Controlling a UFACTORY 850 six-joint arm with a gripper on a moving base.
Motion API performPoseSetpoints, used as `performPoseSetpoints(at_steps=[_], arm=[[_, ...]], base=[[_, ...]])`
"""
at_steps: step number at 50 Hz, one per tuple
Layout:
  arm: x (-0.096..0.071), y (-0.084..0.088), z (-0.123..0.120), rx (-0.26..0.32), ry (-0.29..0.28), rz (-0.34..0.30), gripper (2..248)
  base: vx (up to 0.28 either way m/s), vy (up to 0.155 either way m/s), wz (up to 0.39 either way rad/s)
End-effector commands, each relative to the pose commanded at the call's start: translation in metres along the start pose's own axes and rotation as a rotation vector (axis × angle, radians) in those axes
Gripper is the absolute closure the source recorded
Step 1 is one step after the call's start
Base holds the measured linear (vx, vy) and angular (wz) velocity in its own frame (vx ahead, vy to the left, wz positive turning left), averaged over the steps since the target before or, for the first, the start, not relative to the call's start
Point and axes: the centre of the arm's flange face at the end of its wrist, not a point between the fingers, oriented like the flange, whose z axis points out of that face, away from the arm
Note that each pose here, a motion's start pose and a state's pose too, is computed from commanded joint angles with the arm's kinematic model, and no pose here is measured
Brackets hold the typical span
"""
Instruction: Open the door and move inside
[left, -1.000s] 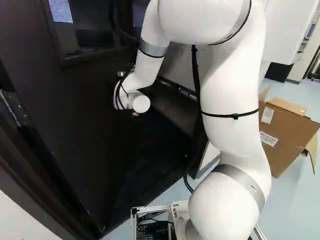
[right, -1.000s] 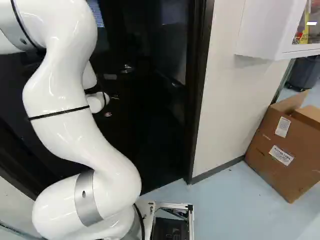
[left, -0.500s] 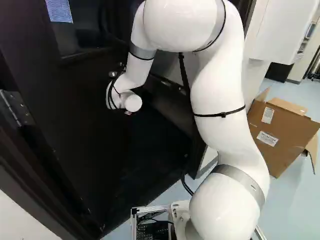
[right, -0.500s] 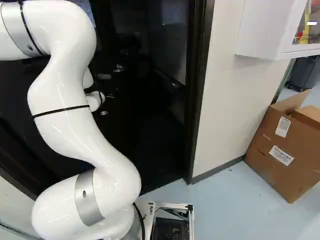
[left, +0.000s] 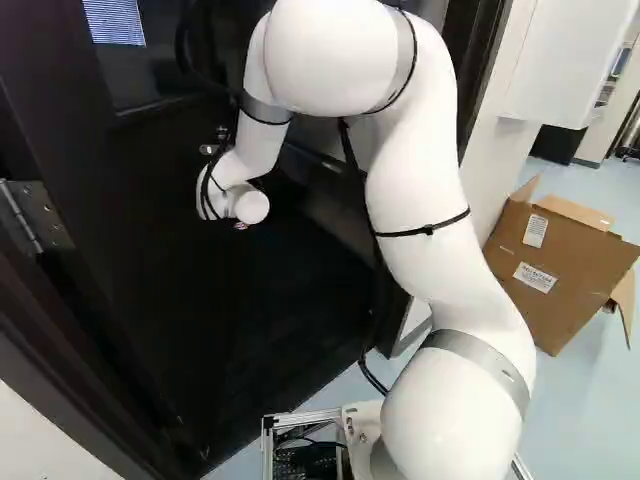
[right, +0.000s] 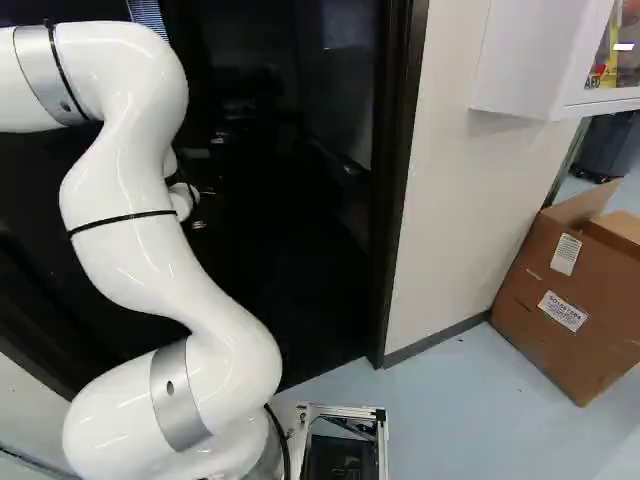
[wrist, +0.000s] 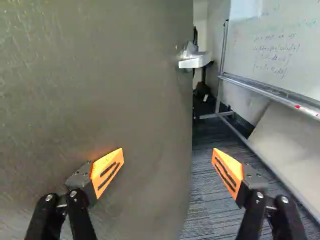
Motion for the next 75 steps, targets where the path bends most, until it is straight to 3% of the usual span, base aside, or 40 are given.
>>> performPoseSetpoints(at_steps=[42, 75], arm=[[-0.010, -0.067, 0.035, 0.125, 0.029, -0.034, 3], [-0.021, -0.127, 0.046, 0.247, 0.048, -0.074, 3]], base=[[0.000, 0.000, 0.000], [0.000, 0.000, 0.000]])
